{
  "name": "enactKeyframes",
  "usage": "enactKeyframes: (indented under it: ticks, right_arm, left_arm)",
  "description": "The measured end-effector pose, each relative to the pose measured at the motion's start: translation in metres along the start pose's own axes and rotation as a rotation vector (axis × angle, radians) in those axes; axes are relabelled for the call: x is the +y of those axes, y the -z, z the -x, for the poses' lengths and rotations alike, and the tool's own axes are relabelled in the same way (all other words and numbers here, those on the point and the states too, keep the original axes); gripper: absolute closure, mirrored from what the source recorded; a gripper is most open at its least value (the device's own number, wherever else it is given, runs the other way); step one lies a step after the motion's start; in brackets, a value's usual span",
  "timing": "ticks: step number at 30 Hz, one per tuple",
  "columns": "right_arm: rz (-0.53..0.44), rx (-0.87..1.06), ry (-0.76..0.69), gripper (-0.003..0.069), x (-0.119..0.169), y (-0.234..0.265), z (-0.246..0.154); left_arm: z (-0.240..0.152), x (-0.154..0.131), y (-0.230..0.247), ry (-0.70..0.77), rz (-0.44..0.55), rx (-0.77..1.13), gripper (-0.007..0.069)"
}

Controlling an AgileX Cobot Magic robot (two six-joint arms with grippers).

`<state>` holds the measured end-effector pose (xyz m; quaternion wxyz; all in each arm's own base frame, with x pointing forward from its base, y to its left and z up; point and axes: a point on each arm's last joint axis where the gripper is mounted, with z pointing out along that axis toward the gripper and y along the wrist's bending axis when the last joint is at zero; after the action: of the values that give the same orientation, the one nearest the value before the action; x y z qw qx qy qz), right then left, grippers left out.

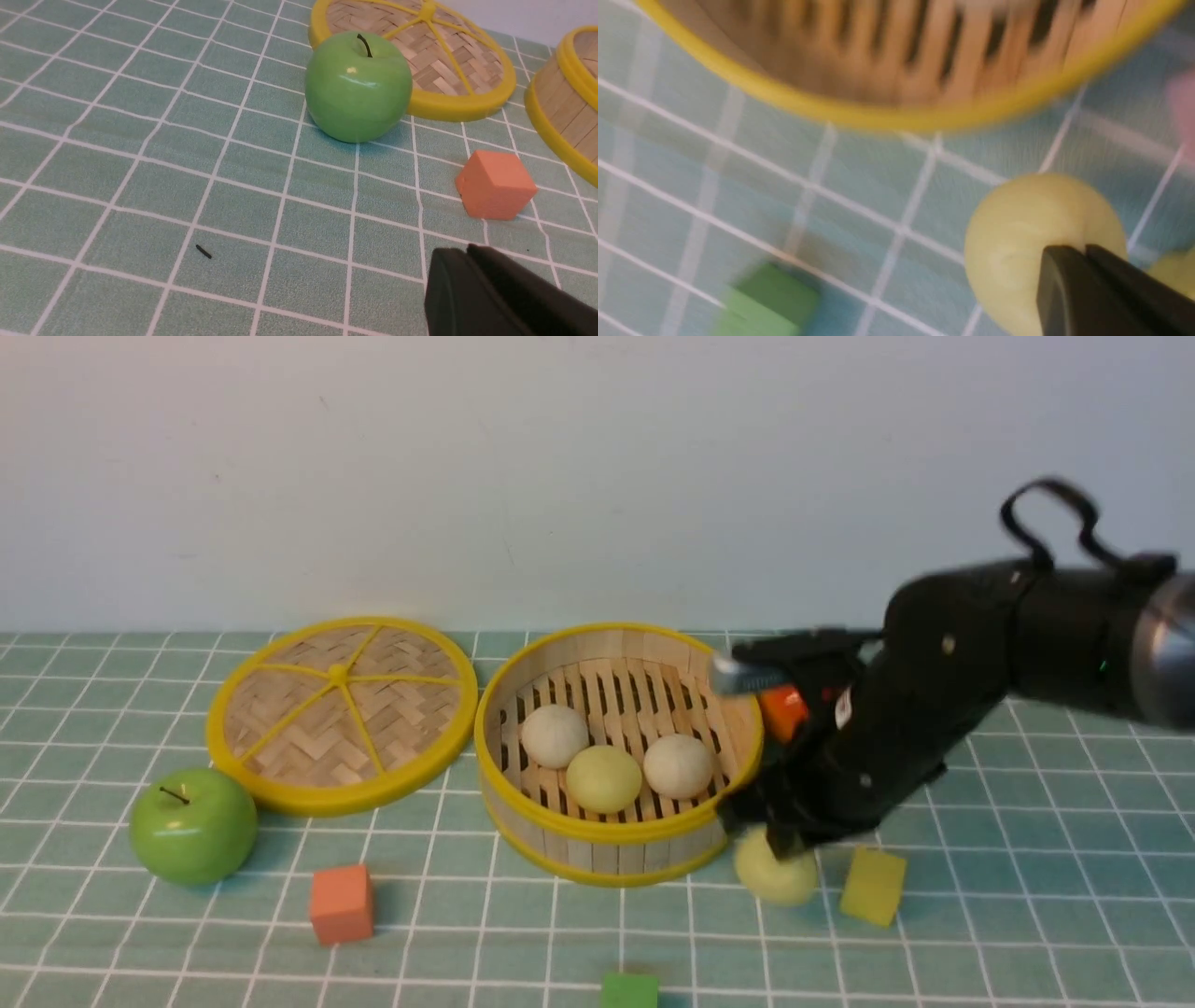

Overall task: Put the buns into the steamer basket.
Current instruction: Use the right arm to put the steamed stuffed bun into the steamer

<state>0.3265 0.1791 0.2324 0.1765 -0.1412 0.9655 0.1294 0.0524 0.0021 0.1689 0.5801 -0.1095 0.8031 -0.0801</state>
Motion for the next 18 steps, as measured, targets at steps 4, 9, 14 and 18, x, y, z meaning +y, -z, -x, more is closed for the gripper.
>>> enactKeyframes:
  ticks: [4, 9, 14, 18]
  right_arm:
    - [0.052, -0.156, 0.034, 0.0655, 0.014, 0.033, 0.037]
    - [0.088, -0.301, 0.054, 0.0655, 0.022, 0.033, 0.073]
    - [0.066, -0.317, 0.028, 0.0655, 0.014, -0.032, 0.086]
    - [0.056, -0.28, -0.009, 0.0636, 0.007, -0.069, 0.083]
  left_arm:
    - [0.0, 0.0, 0.0, 0.0, 0.0, 0.0, 0.0585]
    - [0.0, 0.0, 0.0, 0.0, 0.0, 0.0, 0.0583]
    - [0.0, 0.0, 0.0, 0.0, 0.0, 0.0, 0.0572]
    - [0.0, 0.0, 0.0, 0.0, 0.0, 0.0, 0.0568]
